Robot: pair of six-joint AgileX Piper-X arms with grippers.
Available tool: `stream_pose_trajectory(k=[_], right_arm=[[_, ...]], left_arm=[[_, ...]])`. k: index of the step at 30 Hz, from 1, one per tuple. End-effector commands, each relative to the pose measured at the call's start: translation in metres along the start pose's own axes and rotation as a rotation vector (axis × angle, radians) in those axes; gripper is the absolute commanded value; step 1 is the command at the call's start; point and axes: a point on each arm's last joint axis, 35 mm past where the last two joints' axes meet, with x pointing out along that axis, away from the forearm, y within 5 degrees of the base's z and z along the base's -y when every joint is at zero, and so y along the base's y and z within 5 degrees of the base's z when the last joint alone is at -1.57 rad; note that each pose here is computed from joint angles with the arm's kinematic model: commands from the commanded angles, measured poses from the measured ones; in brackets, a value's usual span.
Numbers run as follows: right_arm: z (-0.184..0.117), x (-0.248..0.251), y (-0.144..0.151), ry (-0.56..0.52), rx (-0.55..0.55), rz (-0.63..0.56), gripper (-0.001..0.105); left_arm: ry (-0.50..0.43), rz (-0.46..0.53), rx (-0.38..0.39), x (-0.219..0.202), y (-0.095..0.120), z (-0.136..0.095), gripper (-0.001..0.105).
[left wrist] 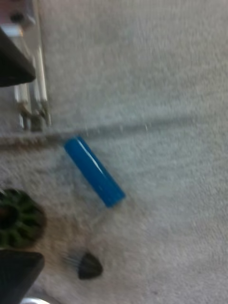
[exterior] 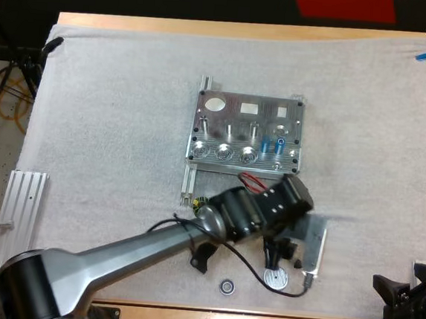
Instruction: Load cells from left to right
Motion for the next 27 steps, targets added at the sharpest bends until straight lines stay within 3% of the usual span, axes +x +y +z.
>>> stream_pose_trajectory(k=[1, 5, 14, 21, 27], right_arm=[[-0.001, -0.001, 0.0, 0.001, 0.0, 0.01, 0.07], [-0.001, -0.001, 0.001, 0.001, 0.0, 0.016, 0.07], [-0.001, -0.001, 0.001, 0.001, 0.0, 0.016, 0.07], [-0.001, -0.001, 0.001, -0.001, 0.0, 0.016, 0.07], [-0.001, -0.001, 0.001, -0.001, 0.0, 0.016, 0.07]], left_arm=[[-0.006, 0.022, -0.052, 0.002, -0.001, 0.007, 0.069], [0.014, 0.006, -0.124, 0.018, -0.003, 0.013, 0.069], [0.103, -0.019, -0.37, 0.049, 0.009, 0.034, 0.069], [0.138, -0.007, -0.624, 0.066, 0.014, 0.043, 0.069], [0.163, 0.037, -0.638, 0.086, 0.012, 0.048, 0.069]])
